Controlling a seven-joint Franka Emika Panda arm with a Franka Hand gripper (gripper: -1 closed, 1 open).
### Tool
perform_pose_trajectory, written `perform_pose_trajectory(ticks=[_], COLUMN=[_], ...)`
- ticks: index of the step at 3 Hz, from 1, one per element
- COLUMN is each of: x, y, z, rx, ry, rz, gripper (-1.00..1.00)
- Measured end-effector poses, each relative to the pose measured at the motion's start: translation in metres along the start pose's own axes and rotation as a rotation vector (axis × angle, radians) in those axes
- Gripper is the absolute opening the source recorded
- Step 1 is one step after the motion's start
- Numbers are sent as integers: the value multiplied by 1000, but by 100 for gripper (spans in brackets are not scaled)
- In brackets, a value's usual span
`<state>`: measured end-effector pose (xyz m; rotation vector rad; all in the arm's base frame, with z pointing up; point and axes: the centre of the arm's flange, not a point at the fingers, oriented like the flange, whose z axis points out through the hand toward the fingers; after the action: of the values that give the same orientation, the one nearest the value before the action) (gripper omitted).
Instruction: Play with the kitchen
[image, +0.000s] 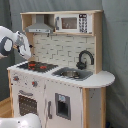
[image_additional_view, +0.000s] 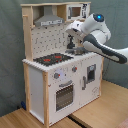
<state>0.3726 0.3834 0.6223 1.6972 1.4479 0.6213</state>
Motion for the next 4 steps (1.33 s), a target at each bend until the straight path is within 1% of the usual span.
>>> perform_pose_trajectory(ticks=[2, 3, 4], x=[-6, -8, -8], y=[-25, -34, -44], z=[-20, -26, -27], rx=[-156, -229, -296], ry=[-2, -9, -14], rz=[-108, -162, -217], gripper=[100, 100, 100])
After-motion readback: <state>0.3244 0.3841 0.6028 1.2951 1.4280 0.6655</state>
